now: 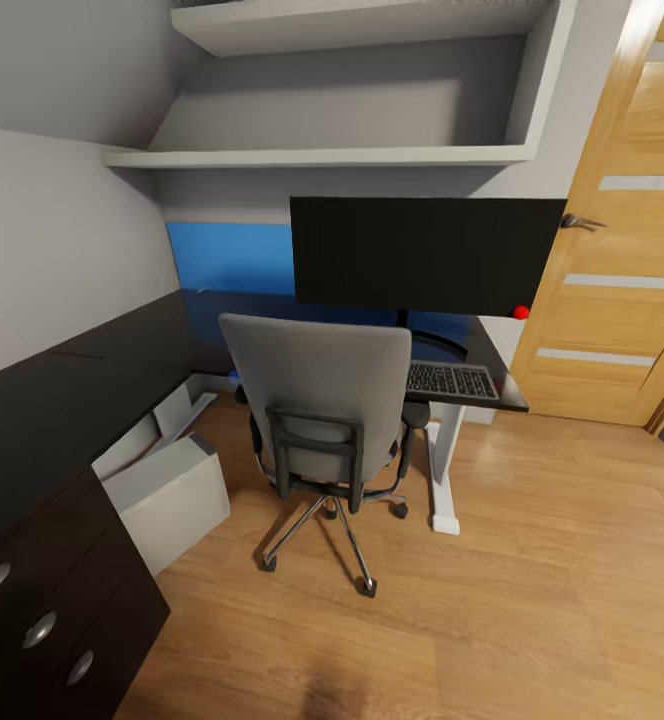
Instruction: In the bedroom, organize the workspace by keeping the computer under the desk, ensuring the monitor is on the desk, placing the keyboard on the desk next to the monitor, placing the mouse on the desk next to the keyboard, moving the folder from the swivel chair onto the desk next to the mouse, stacking the notebook on top of the folder with the pen on top of the notebook, and positioning the swivel chair next to the desk.
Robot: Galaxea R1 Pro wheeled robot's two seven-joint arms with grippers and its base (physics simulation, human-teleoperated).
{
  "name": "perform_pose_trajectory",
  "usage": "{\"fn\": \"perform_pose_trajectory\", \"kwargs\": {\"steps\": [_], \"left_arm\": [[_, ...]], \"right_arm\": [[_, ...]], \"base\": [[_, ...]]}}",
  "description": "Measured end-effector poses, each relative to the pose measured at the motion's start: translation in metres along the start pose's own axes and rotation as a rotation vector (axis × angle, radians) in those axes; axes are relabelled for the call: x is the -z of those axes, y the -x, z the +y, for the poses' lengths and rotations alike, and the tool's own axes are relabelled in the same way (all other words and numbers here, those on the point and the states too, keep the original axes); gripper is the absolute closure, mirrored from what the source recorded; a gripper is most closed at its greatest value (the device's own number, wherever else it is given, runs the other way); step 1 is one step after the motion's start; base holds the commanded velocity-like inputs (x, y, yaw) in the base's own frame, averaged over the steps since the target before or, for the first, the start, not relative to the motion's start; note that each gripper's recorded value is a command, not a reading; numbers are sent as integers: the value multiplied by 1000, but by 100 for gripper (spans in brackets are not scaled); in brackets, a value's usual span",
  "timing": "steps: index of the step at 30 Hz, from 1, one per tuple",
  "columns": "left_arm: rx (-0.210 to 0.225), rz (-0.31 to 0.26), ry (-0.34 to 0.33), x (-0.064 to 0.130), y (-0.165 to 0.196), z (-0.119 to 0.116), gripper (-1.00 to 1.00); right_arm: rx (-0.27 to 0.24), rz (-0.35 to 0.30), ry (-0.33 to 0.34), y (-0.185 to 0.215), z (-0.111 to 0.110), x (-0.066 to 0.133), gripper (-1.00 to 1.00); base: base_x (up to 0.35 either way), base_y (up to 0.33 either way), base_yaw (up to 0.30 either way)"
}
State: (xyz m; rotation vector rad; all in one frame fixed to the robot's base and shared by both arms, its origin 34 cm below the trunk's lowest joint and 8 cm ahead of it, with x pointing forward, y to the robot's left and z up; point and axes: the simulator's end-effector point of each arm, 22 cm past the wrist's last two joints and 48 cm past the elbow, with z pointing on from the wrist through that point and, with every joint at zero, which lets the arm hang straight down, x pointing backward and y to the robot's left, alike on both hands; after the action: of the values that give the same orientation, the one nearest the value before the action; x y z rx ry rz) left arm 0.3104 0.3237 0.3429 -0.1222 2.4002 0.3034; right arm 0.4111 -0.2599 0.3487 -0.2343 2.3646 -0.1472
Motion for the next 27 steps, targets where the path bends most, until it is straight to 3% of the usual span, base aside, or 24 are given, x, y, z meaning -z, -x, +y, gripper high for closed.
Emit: {"fn": "perform_pose_trajectory", "kwargs": {"steps": [8,15,27], "left_arm": [[16,-109,2,36,12,12,-100],[33,-192,0,57,32,16,-100],[37,-200,-2,70,42,17,-100]], "right_arm": [[22,64,6,-15,-10,19,-100],[28,81,6,-11,-14,30,-100],[29,86,5,-2,-18,40,-100]], "base": [[0,0,0],[0,0,0],[0,0,0]]}}
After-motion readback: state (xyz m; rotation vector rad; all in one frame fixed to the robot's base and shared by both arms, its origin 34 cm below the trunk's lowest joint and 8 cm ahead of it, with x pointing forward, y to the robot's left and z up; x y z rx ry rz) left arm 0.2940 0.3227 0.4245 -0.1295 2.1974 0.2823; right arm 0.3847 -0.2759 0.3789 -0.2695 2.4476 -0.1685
